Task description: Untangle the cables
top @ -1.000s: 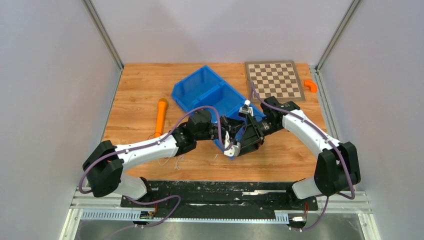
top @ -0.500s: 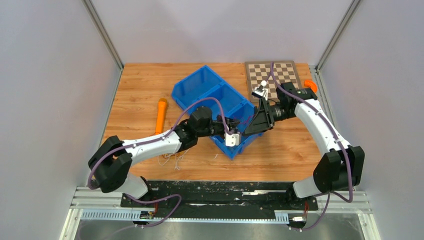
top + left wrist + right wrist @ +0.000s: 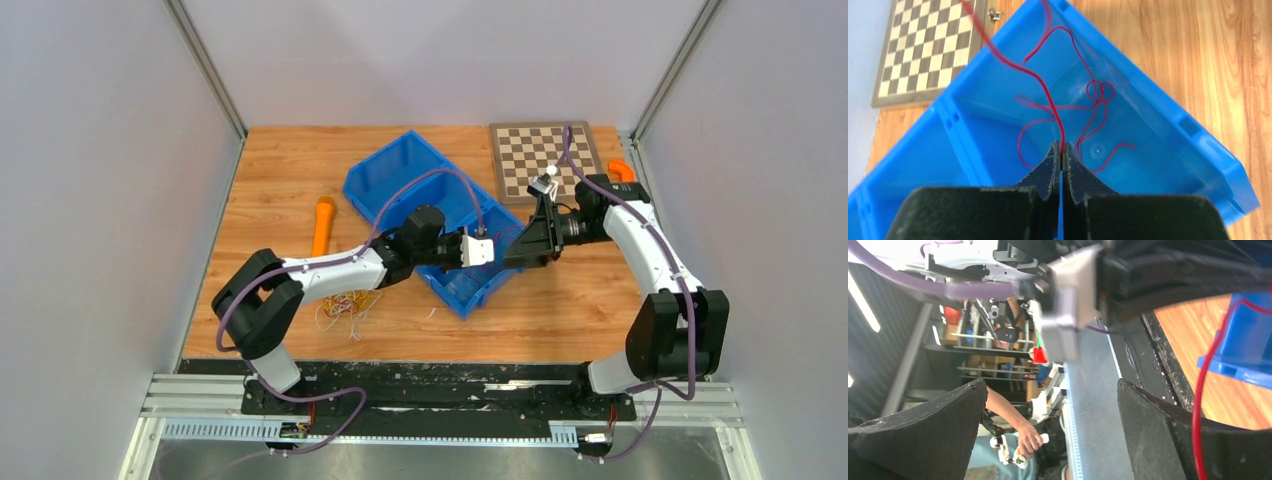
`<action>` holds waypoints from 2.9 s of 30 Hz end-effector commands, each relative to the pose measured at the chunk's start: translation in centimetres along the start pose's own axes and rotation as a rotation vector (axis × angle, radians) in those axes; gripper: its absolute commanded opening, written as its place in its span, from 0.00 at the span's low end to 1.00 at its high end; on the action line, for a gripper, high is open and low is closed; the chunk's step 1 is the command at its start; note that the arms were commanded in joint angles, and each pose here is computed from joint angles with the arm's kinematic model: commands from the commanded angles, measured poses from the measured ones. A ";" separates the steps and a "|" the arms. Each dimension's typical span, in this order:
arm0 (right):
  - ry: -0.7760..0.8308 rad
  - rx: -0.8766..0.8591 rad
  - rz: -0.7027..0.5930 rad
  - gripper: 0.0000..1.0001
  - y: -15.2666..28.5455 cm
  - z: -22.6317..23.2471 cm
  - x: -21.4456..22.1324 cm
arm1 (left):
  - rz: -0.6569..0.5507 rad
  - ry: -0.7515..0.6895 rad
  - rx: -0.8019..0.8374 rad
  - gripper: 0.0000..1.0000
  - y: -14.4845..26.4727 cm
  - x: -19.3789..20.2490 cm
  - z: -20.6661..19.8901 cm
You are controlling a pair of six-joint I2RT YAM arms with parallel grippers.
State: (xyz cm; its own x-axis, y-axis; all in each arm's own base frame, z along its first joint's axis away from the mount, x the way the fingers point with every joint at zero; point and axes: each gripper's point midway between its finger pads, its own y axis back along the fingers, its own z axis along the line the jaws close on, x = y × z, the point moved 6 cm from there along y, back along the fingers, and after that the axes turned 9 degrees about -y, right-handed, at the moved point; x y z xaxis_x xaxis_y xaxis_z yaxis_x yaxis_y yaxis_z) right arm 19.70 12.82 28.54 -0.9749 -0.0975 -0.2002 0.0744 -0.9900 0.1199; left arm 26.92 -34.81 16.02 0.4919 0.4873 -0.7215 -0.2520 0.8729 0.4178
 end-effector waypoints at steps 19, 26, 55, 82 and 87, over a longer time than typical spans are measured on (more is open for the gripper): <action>0.036 -0.164 0.145 1.00 -3.4 2.3 2.5 | -0.093 0.548 -0.040 0.00 5.5 -5.4 2.7; 0.103 -0.147 -0.032 1.00 0.1 2.9 -1.6 | -0.027 0.641 0.054 0.00 3.0 -3.1 0.8; 0.430 0.276 -0.023 0.99 -2.4 1.0 -7.2 | 0.400 0.760 -0.025 1.00 27.4 3.5 0.1; 0.627 0.354 0.302 0.83 -20.2 -5.5 -5.4 | 0.447 0.787 -0.154 0.75 31.9 14.4 -6.1; 0.637 0.309 0.322 0.71 -23.6 -6.3 -5.6 | 0.391 0.699 -0.092 0.71 30.3 12.9 -6.7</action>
State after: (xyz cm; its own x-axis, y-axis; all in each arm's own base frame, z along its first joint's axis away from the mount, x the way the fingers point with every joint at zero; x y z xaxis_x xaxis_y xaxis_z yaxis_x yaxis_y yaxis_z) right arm 24.21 32.56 20.40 -0.6376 -0.5307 -0.5584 0.1677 -0.8030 0.5718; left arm 20.77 0.24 15.97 -0.3811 0.6340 -0.6729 -0.4399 0.5159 0.7351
